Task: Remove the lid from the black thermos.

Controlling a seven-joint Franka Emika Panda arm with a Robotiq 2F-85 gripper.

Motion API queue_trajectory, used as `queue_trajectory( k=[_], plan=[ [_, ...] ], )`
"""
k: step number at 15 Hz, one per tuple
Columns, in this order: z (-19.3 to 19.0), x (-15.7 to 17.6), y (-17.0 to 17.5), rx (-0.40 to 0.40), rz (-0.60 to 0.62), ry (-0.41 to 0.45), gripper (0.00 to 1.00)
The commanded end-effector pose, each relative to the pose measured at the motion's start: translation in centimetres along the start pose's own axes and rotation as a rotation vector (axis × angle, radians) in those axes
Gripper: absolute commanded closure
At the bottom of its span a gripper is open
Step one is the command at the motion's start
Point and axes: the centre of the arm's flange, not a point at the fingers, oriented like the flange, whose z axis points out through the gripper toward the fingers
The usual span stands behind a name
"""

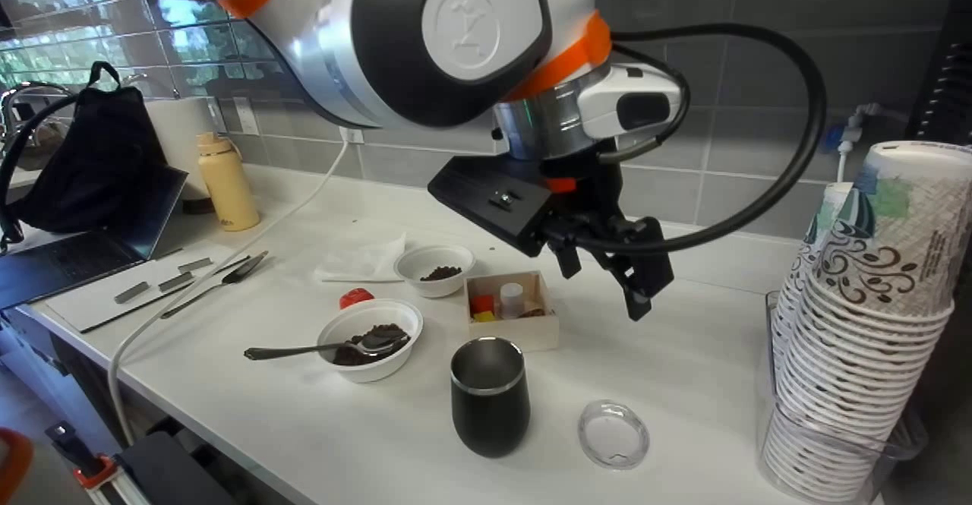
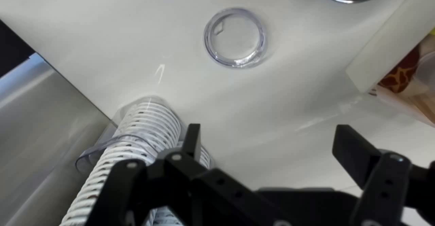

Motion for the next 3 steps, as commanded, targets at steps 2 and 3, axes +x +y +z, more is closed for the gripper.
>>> queue_trajectory(
  k=[2, 3],
  plan=[
    [-3.32, -4.68, 0.03, 0.055, -0.013, 0.064, 0.00],
    [-3.70, -4.57, 0.11, 0.061, -0.016, 0.075, 0.00]
  ],
)
